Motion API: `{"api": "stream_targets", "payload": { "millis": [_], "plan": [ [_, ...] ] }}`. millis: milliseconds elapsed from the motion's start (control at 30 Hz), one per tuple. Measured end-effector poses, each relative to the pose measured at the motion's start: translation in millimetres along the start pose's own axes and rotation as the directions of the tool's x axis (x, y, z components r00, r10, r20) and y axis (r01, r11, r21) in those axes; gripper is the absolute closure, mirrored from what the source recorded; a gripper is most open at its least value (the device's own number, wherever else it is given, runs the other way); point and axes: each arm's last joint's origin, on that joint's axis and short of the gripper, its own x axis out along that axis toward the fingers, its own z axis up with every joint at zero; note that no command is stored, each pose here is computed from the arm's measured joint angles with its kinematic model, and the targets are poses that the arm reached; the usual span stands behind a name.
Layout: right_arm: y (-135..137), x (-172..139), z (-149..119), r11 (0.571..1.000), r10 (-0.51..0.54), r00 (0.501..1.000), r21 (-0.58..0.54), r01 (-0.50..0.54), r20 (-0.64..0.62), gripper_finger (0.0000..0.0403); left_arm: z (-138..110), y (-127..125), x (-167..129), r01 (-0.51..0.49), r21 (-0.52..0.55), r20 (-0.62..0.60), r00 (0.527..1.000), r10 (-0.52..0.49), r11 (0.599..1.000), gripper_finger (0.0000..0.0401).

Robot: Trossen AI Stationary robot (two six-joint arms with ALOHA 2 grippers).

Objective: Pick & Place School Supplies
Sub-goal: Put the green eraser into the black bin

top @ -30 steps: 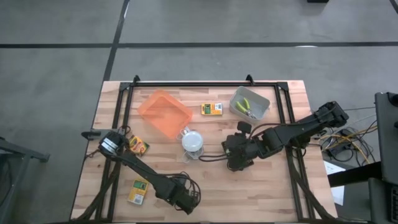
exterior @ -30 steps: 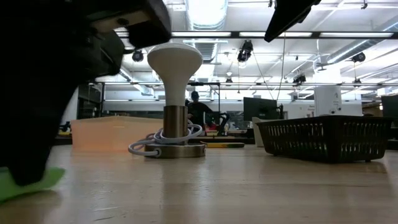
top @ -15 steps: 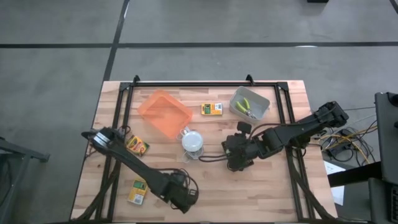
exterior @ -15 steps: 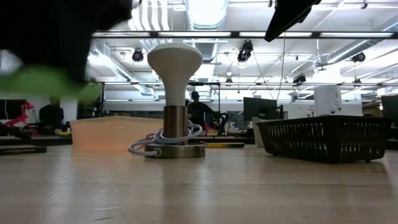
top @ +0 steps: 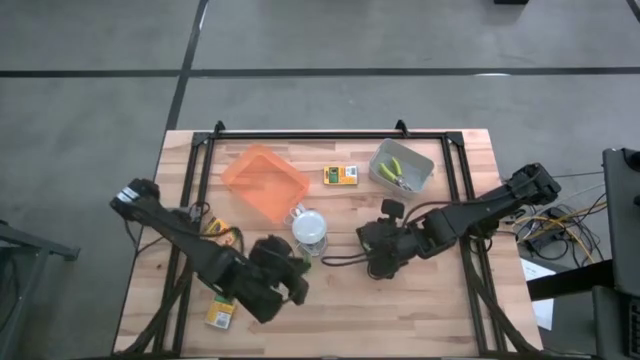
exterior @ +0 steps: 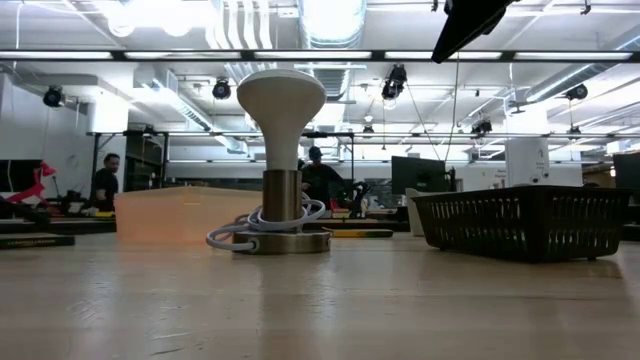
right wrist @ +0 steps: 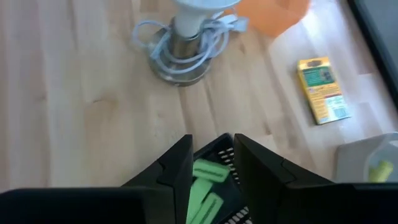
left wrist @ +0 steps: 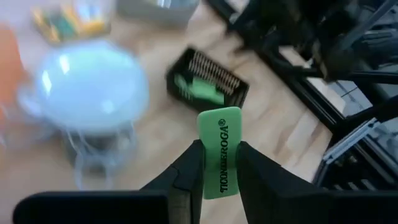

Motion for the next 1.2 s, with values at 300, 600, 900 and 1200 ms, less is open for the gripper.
{"api": "stream_targets", "payload": {
  "millis": [300, 600, 900, 1200],
  "plan": [
    [12.8, -5.6, -1.6, 0.997, 0.069, 0.997, -0.022, -0.068, 0.029, 0.0309, 15.6, -3.2, -11.2, -0.001, 0.330, 0.143, 0.989, -0.048, 0.944, 0.0320],
    [35.0, -18.0, 14.9, 0.982, 0.167, 0.948, -0.135, -0.134, 0.272, 0.0321, 2.2, -11.6, 3.6, 0.143, 0.501, 0.161, 0.954, -0.255, 0.854, 0.0320],
    [37.8, -21.4, 23.0, 0.994, 0.106, 0.917, -0.064, -0.088, 0.385, 0.0309, 6.5, 3.8, 11.6, 0.248, 0.502, 0.278, 0.861, -0.426, 0.829, 0.0320],
    [36.2, -24.7, 29.1, 0.991, -0.071, 0.866, 0.135, 0.004, 0.496, 0.0297, 12.7, 21.2, 20.9, 0.158, 0.288, 0.476, 0.832, -0.284, 0.945, 0.0320]
  ]
}}
